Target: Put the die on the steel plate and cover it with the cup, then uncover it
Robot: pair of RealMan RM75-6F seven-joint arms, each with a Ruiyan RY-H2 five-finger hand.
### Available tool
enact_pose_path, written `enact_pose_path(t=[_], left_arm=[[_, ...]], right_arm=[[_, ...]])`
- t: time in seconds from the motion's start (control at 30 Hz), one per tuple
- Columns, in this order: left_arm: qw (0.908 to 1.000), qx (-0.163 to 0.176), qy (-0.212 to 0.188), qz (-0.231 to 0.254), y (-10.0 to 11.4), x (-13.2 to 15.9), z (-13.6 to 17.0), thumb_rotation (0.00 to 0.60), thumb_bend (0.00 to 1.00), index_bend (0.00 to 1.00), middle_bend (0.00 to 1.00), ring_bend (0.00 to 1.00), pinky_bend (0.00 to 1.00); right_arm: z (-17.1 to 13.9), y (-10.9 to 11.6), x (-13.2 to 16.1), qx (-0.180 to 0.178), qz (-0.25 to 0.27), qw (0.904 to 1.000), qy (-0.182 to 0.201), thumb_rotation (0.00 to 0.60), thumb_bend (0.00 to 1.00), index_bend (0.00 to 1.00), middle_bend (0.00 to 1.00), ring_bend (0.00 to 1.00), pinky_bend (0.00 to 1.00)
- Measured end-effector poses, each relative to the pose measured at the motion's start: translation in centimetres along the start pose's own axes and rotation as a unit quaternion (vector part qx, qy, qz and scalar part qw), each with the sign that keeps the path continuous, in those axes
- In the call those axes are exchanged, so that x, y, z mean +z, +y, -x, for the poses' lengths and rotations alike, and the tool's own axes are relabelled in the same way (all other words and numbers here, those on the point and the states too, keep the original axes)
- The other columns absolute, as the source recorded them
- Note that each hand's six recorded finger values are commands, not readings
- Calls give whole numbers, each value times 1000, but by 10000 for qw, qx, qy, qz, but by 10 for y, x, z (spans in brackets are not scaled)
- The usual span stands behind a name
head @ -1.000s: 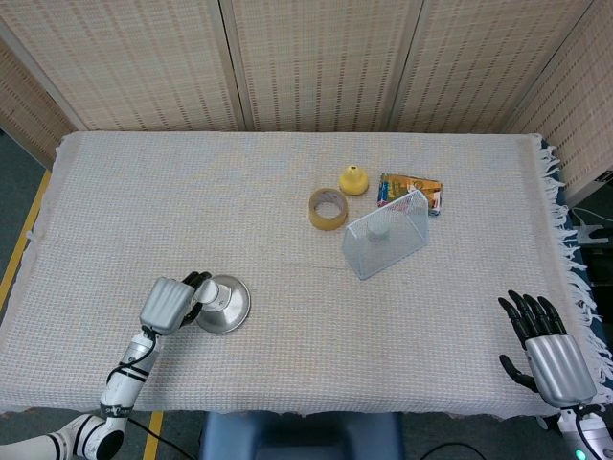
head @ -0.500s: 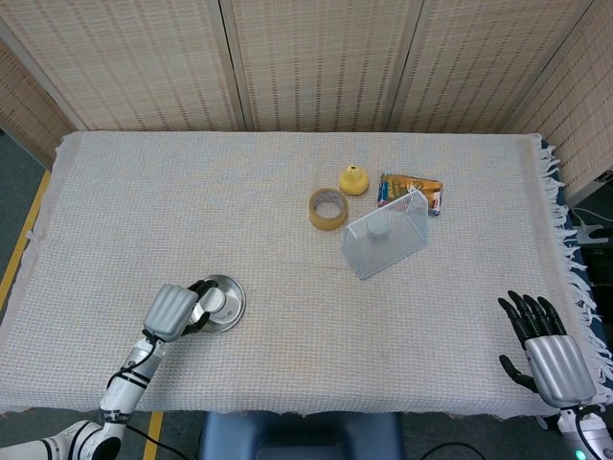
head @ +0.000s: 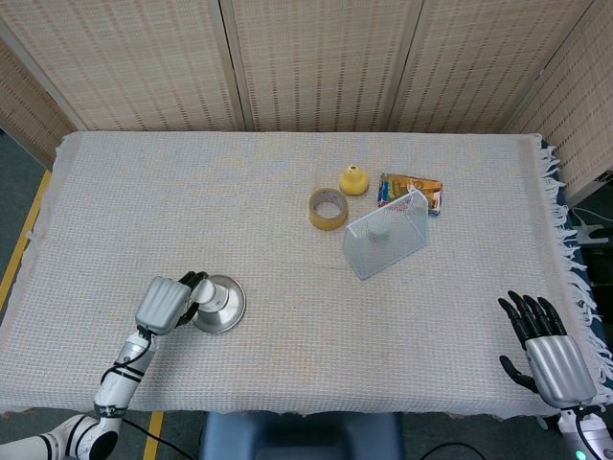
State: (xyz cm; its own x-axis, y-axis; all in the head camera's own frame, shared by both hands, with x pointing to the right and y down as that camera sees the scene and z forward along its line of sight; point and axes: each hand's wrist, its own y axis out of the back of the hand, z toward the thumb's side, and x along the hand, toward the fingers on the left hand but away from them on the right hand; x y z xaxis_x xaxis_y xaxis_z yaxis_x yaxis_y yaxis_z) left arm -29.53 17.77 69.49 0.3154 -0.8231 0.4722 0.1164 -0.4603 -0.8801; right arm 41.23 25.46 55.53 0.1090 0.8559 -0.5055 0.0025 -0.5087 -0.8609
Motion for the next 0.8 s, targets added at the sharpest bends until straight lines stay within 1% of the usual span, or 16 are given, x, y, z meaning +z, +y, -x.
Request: enact_pose_path(t=[0.1,0.17,0.27,0.33,0.5,0.53,0.7,0.8], left_arm=[[9996,79,80,-278,-1,-3,-2,600,457,491,607,840,996],[9993,113,112,-334,-1,-4,-2,600,458,490,608,840,996],[9997,87,103,-197,-1,-2,-1,600,458,491,608,839,996],[10000,-15,43,31,-2,2,2,600,458,491,608,840,996],[9962,-512,-211,674,-3,13,10,600,457,490,607,840,996],[9954,-570,-246,731,-2,13,11,600,457,489,607,840,996],[9950,-561,-294,768,2,13,12,600,457,489,607,840,996],[9971,-478,-246,533,1,8,9,600,459,489,607,840,995]], right_arm=[[0,0,0,1,2,10000,7,600,199,0,0,0,0],[-1,0,1,3,4,10000,13,600,199,0,0,0,0],[-1,0,1,20,13,10000,24,600,199,0,0,0,0],[-1,-1,1,28,17,10000,28,600,198,0,0,0,0],[-1,-1,1,31,19,10000,26,600,198,0,0,0,0],[-1,-1,1,31,17,10000,26,600,198,0,0,0,0],[-1,-1,1,31,18,10000,17,600,199,0,0,0,0],[-1,0,1,31,17,10000,20,600,199,0,0,0,0]])
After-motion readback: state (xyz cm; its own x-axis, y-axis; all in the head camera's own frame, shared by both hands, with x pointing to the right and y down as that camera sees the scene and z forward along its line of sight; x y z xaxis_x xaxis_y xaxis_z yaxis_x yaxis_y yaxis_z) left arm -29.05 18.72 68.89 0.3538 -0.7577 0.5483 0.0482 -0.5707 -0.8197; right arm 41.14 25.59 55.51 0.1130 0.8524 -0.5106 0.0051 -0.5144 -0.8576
